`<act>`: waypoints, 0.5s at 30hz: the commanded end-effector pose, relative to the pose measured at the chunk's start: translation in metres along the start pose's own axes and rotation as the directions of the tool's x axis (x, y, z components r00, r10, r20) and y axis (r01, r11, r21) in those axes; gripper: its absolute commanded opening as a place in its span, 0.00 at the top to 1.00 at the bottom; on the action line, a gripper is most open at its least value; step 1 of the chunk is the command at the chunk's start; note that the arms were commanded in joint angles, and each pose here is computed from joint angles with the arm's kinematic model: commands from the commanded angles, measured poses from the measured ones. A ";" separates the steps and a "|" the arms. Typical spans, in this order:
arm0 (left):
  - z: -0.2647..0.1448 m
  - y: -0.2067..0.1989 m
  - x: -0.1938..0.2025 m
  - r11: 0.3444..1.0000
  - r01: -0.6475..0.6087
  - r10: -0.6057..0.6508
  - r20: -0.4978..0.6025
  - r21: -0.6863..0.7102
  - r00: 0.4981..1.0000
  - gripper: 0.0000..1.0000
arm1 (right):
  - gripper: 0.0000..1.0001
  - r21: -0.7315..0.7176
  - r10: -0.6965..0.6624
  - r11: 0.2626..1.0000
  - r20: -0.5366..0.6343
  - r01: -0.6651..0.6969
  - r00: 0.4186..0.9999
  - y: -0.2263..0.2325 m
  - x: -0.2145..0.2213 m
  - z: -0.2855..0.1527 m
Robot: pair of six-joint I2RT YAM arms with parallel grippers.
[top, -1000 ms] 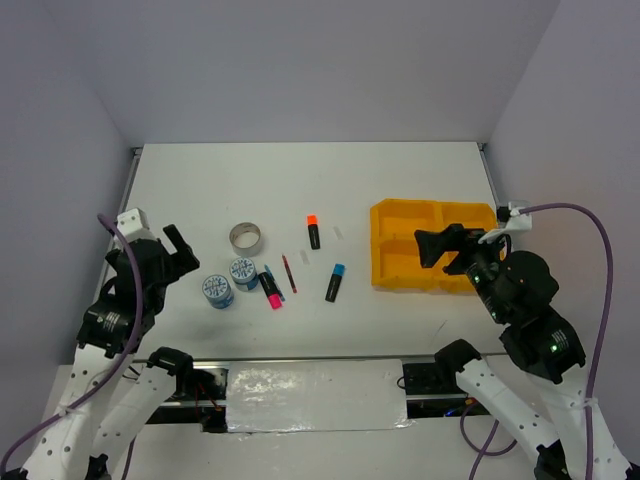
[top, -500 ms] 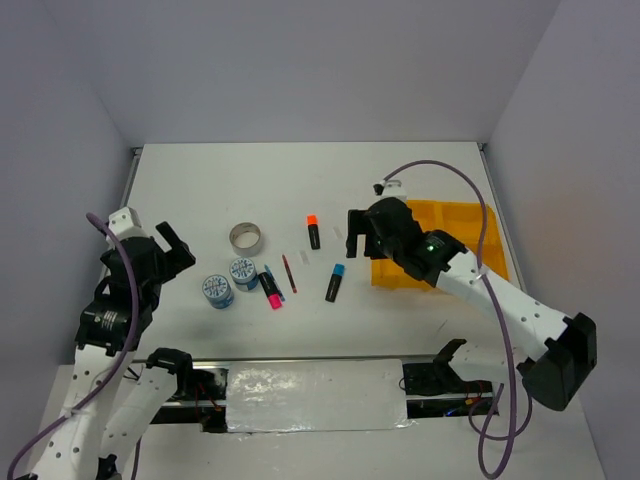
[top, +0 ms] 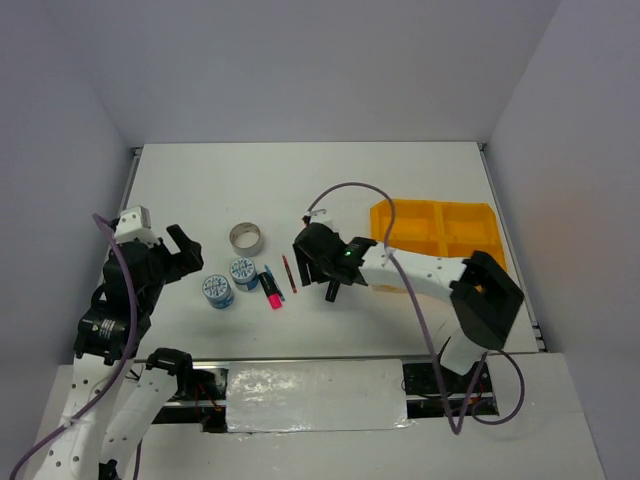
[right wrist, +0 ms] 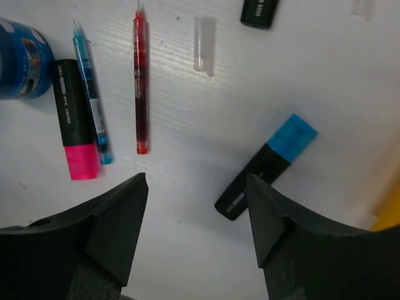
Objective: Sort the stationery into containers
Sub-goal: Pick up the pen from the center of the board.
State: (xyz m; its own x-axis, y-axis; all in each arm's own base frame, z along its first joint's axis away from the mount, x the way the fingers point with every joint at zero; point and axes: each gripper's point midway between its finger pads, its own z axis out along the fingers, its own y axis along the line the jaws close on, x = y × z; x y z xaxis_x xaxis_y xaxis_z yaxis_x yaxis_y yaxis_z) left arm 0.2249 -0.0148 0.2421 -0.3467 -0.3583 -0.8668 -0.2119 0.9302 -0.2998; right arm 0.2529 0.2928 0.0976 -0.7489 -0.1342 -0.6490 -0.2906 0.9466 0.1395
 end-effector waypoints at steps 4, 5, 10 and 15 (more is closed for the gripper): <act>0.000 -0.013 -0.008 0.997 -0.030 0.027 0.040 0.077 0.999 0.01 | 0.39 -0.091 -0.143 0.986 -0.057 0.137 0.988 0.050 -0.007 0.031; 0.003 -0.012 -0.005 0.997 -0.033 0.032 0.024 0.069 0.999 0.01 | 0.41 -0.089 -0.147 0.986 -0.063 0.142 0.987 0.056 -0.009 0.037; 0.008 -0.013 -0.001 0.997 -0.042 0.042 -0.006 0.067 0.999 0.01 | 0.42 -0.088 -0.170 0.983 -0.104 0.161 0.980 0.065 -0.007 0.051; 0.008 -0.013 -0.001 0.997 -0.038 0.039 -0.003 0.065 0.999 0.01 | 0.48 -0.028 -0.190 0.982 -0.146 0.188 0.971 0.064 0.000 0.071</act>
State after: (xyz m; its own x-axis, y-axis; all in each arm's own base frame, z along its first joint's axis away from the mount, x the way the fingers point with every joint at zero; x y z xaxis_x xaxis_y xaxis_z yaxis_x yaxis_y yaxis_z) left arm 0.2306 -0.0237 0.2351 -0.3863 -0.3388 -0.8579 -0.1714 0.9403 -0.2942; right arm 0.2783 0.3760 0.0614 -0.7569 -0.3110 -0.5747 -0.4356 0.8957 0.0889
